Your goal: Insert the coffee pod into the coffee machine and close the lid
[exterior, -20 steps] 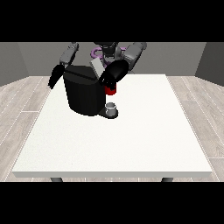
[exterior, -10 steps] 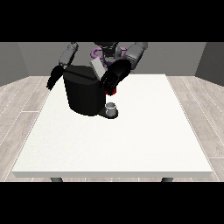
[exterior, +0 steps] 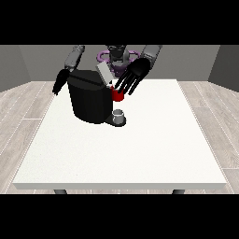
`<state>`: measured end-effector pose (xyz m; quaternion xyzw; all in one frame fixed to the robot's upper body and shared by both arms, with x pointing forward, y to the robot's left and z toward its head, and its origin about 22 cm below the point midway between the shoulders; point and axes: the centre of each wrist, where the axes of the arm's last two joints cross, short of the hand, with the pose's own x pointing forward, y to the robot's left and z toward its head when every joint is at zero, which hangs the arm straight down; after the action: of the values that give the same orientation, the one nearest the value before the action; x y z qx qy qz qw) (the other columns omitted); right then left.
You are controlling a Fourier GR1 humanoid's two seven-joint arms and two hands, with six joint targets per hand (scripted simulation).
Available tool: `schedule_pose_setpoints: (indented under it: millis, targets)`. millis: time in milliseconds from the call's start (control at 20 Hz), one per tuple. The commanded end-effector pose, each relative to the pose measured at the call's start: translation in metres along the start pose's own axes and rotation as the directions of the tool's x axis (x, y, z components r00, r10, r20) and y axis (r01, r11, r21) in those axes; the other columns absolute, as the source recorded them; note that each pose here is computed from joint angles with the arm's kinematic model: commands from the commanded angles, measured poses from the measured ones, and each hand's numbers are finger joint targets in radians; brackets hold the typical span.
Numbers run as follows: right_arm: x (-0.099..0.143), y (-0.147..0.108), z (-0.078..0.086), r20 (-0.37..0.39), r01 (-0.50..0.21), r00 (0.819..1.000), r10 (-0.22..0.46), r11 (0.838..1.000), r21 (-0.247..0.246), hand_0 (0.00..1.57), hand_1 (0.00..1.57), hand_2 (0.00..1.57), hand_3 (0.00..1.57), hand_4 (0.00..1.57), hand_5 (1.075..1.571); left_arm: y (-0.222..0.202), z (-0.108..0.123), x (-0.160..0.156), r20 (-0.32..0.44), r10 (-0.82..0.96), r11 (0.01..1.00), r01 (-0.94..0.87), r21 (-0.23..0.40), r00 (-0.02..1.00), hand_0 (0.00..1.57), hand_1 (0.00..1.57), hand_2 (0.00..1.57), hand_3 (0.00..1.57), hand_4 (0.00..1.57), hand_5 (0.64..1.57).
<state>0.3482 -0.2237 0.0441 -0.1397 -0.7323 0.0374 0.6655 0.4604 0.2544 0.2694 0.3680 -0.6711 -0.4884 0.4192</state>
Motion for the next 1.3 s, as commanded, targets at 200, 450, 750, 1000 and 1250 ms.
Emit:
schedule_pose_setpoints:
  millis: [200, 450, 750, 1000, 1250]
  targets:
    - [-0.089, -0.045, 0.04, -0.23, -0.007, 0.973, -0.02, 0.993, -0.116, 0.0, 0.0, 0.0, 0.0, 0.0, 1.571, -0.099, 0.006, 0.024, 0.032, 0.157, 0.967, -0.147, -0.208, 0.987, 0.0, 0.0, 0.18, 0.0, 0.0, 1.571]
    - [-0.104, -0.041, 0.062, -0.317, -0.026, 0.948, -0.005, 0.995, -0.092, 0.0, 0.0, 0.0, 0.0, 0.0, 1.571, -0.173, 0.027, 0.024, -0.006, 0.662, 0.743, -0.658, -0.124, 0.749, 0.0, 0.0, 0.0, 0.0, 0.37, 1.571]
    - [-0.137, -0.055, 0.105, -0.402, -0.073, 0.916, 0.006, 0.986, -0.151, 0.0, 0.0, 0.0, 0.0, 0.0, 1.571, -0.269, 0.089, 0.014, -0.17, 0.907, 0.388, -0.921, -0.014, 0.385, 0.0, 0.0, 0.0, 0.0, 0.27, 1.571]
    - [-0.121, -0.052, 0.098, -0.356, -0.005, 0.934, -0.031, 0.995, -0.101, 0.0, 0.0, 0.0, 0.0, 0.0, 1.571, -0.303, 0.134, 0.002, -0.286, 0.895, 0.359, -0.933, 0.007, 0.342, 0.0, 0.0, 0.0, 0.0, 0.37, 1.571]
    - [-0.082, -0.01, 0.081, -0.234, 0.111, 0.968, -0.092, 0.991, 0.072, 0.0, 0.0, 0.0, 0.0, 0.0, 1.571, -0.332, 0.172, -0.003, -0.379, 0.878, 0.343, -0.937, 0.071, 0.292, 0.0, 0.0, 0.0, 0.0, 0.42, 1.571]
